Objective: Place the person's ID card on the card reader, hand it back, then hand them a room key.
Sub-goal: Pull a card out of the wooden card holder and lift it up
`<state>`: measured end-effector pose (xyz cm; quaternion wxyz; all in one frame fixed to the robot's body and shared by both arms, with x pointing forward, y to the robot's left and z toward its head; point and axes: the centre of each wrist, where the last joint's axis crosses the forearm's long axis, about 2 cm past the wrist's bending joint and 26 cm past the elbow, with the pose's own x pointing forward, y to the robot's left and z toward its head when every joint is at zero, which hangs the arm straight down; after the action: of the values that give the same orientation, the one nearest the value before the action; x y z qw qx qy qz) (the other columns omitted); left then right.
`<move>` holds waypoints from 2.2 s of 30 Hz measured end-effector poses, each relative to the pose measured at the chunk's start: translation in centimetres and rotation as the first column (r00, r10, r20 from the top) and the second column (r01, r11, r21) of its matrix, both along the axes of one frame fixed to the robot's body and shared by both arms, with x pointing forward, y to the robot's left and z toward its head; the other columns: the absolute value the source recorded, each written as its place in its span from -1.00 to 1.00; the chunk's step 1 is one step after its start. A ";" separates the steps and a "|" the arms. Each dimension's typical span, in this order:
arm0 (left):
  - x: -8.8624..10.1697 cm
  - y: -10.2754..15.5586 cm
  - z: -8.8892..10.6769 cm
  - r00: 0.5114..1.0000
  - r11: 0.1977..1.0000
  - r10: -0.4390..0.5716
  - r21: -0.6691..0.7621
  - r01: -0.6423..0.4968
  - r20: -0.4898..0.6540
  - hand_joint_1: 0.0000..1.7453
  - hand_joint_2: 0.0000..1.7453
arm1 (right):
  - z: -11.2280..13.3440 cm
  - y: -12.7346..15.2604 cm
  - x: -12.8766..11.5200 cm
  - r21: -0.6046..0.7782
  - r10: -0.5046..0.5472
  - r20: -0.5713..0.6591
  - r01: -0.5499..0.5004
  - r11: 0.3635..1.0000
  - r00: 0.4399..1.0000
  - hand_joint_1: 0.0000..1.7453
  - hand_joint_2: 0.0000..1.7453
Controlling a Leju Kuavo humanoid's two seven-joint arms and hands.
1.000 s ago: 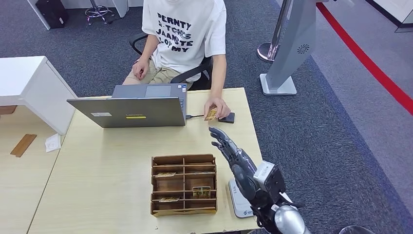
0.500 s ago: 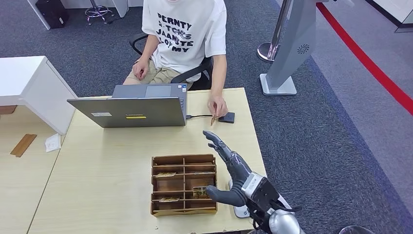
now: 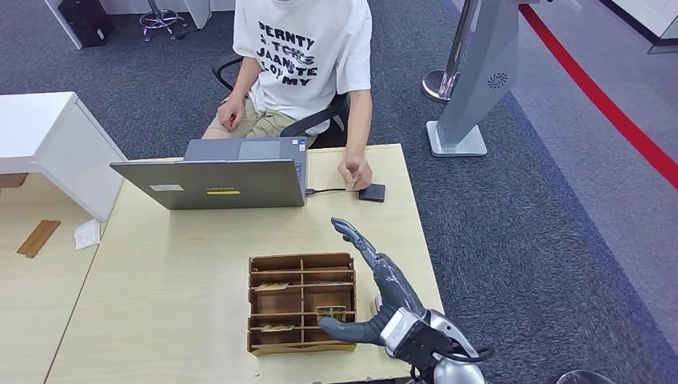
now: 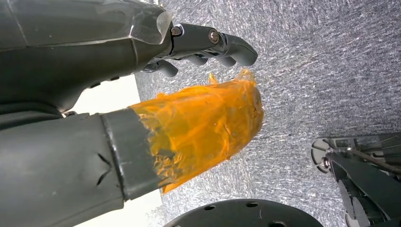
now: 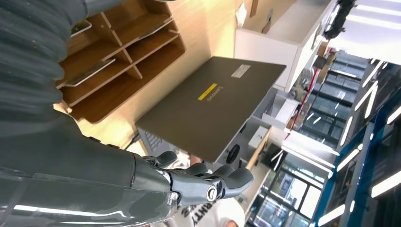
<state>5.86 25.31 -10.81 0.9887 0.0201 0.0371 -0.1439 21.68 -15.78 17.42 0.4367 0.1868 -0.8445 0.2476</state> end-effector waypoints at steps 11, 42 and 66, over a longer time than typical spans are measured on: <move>0.0 0.0 0.0 1.000 1.000 -0.001 0.000 0.001 -0.001 -1.00 -1.00 | 0.2 1.0 -1.0 -0.098 -0.074 0.149 0.089 0.991 0.986 0.81 1.00; 0.0 -0.8 0.1 1.000 1.000 -0.027 -0.010 0.027 -0.009 -1.00 -1.00 | -0.6 0.7 -2.1 -0.232 -0.247 0.440 0.375 0.897 0.863 0.63 1.00; 0.1 -0.8 0.1 1.000 1.000 -0.017 -0.013 0.017 -0.009 -1.00 -1.00 | -1.0 0.4 -1.8 -0.275 -0.233 0.466 0.389 0.879 0.854 0.16 1.00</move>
<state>5.92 24.54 -10.74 0.9874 0.0134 0.0405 -0.1525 19.84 -15.33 16.37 0.3063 -0.0952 -0.8775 0.3565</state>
